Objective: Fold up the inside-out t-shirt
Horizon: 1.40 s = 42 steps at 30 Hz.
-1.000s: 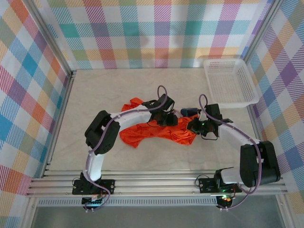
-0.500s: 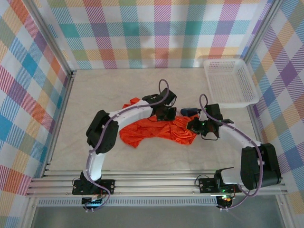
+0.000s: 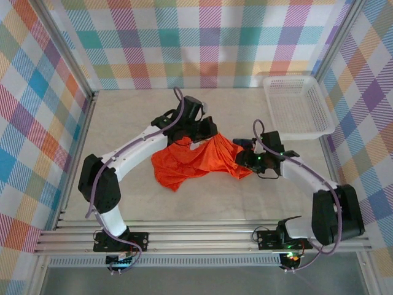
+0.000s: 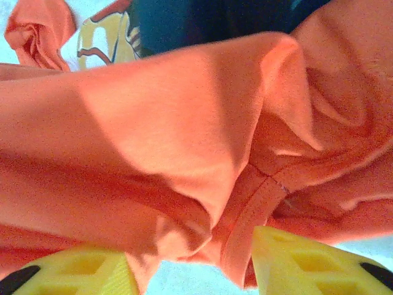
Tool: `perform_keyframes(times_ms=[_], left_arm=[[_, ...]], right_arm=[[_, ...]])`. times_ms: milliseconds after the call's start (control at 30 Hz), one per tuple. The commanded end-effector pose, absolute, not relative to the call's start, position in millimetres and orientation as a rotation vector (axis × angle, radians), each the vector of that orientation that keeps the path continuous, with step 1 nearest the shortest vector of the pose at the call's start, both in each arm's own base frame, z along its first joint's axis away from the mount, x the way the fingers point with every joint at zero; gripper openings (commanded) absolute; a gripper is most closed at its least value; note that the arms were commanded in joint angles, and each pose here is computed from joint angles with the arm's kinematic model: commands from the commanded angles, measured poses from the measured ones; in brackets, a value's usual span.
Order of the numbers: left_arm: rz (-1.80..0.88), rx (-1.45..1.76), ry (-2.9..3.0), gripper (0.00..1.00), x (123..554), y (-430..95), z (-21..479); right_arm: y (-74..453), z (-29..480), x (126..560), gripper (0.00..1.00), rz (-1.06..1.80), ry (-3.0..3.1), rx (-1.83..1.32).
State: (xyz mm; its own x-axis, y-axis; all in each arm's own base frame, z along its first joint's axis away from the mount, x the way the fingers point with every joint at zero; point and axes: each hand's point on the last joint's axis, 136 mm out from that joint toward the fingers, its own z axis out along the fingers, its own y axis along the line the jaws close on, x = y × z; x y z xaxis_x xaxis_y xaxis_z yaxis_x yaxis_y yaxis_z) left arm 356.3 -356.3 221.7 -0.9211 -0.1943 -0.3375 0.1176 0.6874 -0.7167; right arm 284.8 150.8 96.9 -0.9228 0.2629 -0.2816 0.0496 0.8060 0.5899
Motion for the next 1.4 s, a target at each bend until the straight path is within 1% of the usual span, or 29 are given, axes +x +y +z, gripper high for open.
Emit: perform_keyframes(times_ms=[0, 100, 167, 200, 267, 367, 433, 500, 567, 633, 733, 900, 933, 1000, 1067, 1100, 1367], left_arm=[[-1.224, -0.096, 2.517, 0.00, 357.7, -370.1, 201.3], [-1.230, -0.116, 2.541, 0.00, 355.9, -370.6, 185.2], [-1.209, -0.121, 2.558, 0.00, 355.3, -368.8, 177.0], [-1.200, -0.121, 2.563, 0.00, 355.2, -368.0, 174.6], [-1.180, -0.125, 2.574, 0.00, 355.8, -366.1, 168.7], [-1.170, -0.132, 2.592, 0.00, 355.1, -366.2, 160.7], [-1.169, -0.138, 2.600, 0.00, 354.7, -366.2, 156.5], [-1.168, -0.138, 2.603, 0.00, 354.5, -366.4, 154.3], [-1.168, -0.137, 2.603, 0.00, 354.1, -366.0, 154.5], [-1.164, -0.133, 2.601, 0.00, 353.9, -365.3, 155.6], [-1.164, -0.131, 2.598, 0.00, 353.9, -364.8, 156.9], [-1.161, -0.128, 2.602, 0.00, 352.8, -364.2, 155.4], [-1.160, -0.130, 2.603, 0.00, 352.8, -363.6, 154.4], [-1.163, -0.133, 2.604, 0.00, 352.9, -363.4, 153.9], [-1.167, -0.137, 2.606, 0.00, 353.7, -362.0, 152.8], [-1.168, -0.140, 2.606, 0.00, 354.4, -361.3, 152.9], [-1.170, -0.172, 2.591, 0.00, 366.7, -349.8, 154.5]], right_arm=[[148.3, 129.4, 281.0, 0.40, 0.796, 2.592, 0.194], [163.5, 149.5, 279.9, 0.18, 0.838, 2.527, 0.108], [171.9, 150.4, 282.6, 0.09, 0.847, 2.516, 0.070], [174.3, 148.0, 284.7, 0.08, 0.843, 2.524, 0.064], [184.7, 142.5, 289.3, 0.07, 0.851, 2.543, 0.031], [204.0, 138.6, 294.4, 0.08, 0.836, 2.556, -0.040], [211.5, 132.6, 299.6, 0.12, 0.809, 2.562, -0.060], [213.5, 123.2, 308.1, 0.21, 0.762, 2.572, -0.054], [212.9, 114.7, 317.4, 0.22, 0.716, 2.570, -0.045], [214.9, 109.1, 325.4, 0.30, 0.692, 2.571, -0.044], [220.6, 101.5, 335.7, 0.36, 0.685, 2.576, -0.038], [226.3, 96.5, 349.0, 0.36, 0.687, 2.570, 0.005], [227.4, 95.8, 350.3, 0.36, 0.690, 2.571, 0.013], [227.6, 96.9, 351.6, 0.28, 0.693, 2.569, 0.030], [225.9, 99.0, 350.1, 0.08, 0.685, 2.568, 0.047], [223.0, 100.1, 349.1, 0.00, 0.672, 2.571, 0.060], [197.2, 144.3, 313.4, 0.00, 0.628, 2.532, 0.012]])
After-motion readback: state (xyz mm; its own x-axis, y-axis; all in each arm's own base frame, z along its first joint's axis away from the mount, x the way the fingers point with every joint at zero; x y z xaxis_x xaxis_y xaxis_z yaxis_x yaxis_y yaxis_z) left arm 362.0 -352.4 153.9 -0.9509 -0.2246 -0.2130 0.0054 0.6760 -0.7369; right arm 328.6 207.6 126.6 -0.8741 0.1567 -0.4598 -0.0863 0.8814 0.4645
